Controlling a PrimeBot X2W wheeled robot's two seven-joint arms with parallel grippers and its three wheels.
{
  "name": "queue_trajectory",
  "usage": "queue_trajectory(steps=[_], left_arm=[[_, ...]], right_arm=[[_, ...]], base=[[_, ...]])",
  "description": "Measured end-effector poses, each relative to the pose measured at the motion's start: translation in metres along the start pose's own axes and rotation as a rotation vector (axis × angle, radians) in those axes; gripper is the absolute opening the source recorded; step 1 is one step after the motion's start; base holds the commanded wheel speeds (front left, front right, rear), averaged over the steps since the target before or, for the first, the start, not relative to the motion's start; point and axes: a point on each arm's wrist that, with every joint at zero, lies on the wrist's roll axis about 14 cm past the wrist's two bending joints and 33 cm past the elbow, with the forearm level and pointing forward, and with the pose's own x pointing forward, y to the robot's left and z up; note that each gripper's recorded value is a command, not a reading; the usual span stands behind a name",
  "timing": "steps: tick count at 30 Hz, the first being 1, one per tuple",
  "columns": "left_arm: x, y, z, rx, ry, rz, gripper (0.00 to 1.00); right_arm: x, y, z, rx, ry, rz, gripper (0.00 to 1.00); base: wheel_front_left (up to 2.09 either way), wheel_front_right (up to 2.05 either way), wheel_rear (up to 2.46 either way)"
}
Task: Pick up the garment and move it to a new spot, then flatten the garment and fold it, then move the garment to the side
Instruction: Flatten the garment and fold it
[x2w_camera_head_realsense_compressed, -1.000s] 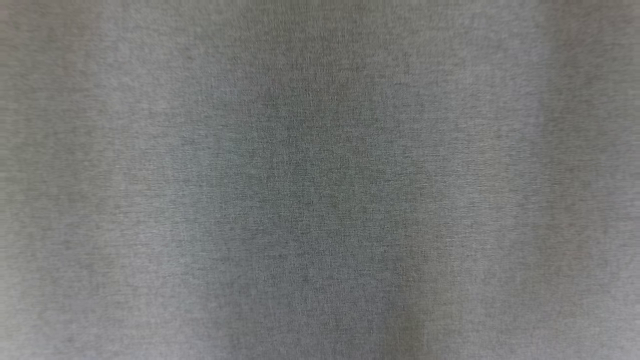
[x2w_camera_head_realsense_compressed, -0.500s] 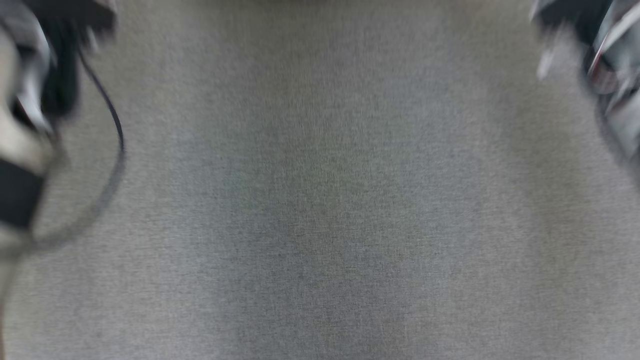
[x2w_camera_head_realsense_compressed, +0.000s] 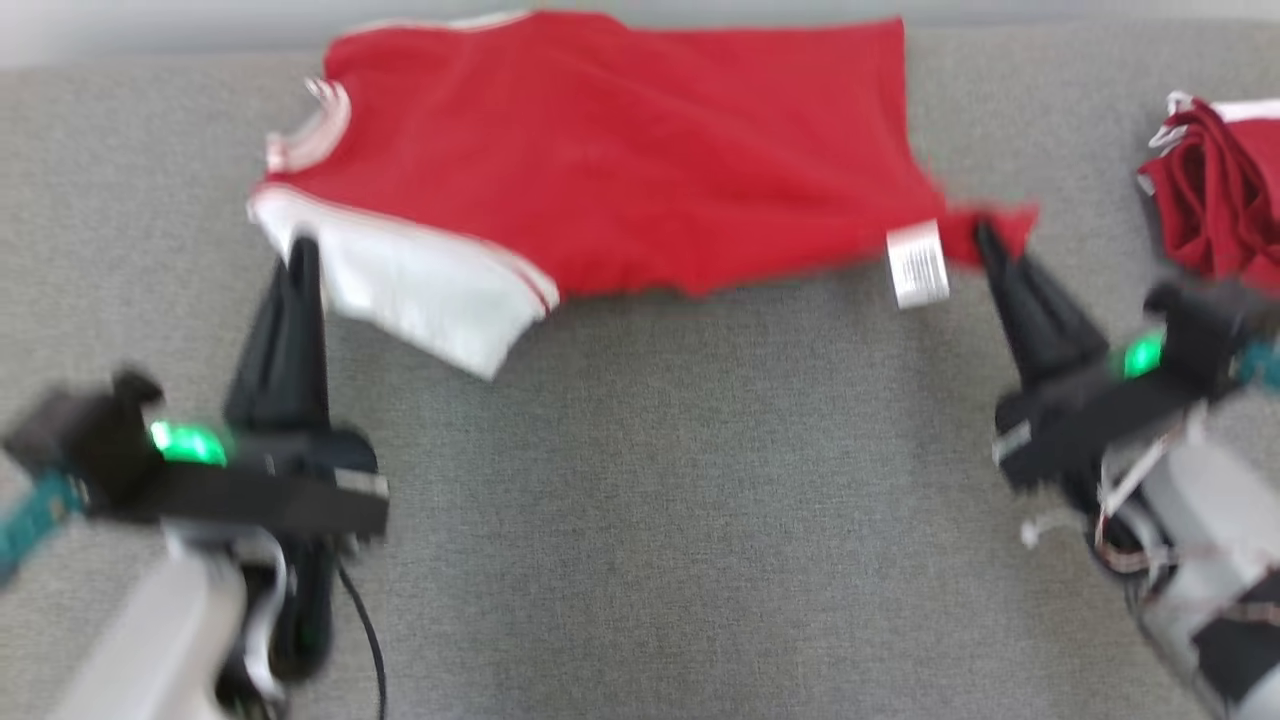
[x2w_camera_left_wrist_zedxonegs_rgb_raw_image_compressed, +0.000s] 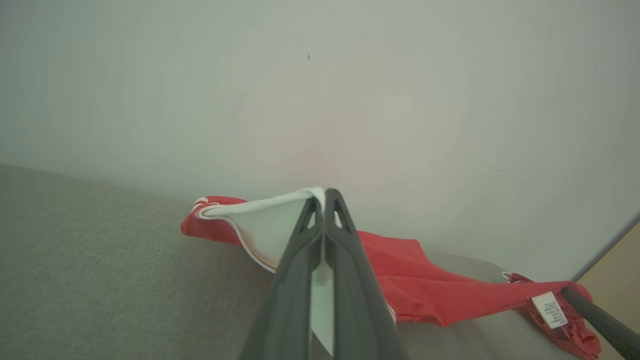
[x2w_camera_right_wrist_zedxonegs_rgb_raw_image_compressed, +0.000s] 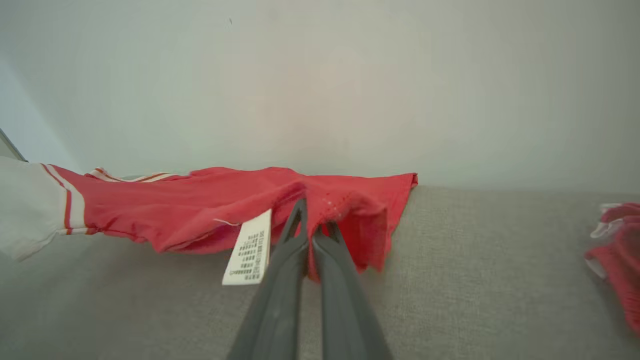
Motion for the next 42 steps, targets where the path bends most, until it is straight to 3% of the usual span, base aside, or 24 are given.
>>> queue_trajectory(steps=[14, 26, 35, 42], left_arm=[[-0.118, 0.014, -0.068, -0.115, 0.182, 0.204, 0.00], [-0.173, 0.017, -0.081, -0.161, 0.218, 0.288, 0.00], [-0.188, 0.017, -0.085, -0.179, 0.226, 0.307, 0.00], [-0.165, 0.004, -0.077, -0.142, 0.209, 0.207, 0.00]], right_arm=[[-0.098, 0.012, -0.068, 0.158, 0.146, -0.139, 0.00], [-0.160, 0.028, -0.090, 0.125, 0.269, -0.161, 0.00], [-0.177, 0.034, -0.094, 0.137, 0.289, -0.188, 0.00], [-0.169, 0.041, -0.085, 0.143, 0.255, -0.172, 0.00]], base=[[0.00, 0.00, 0.00], [0.00, 0.00, 0.00], [0.00, 0.00, 0.00], [0.00, 0.00, 0.00]])
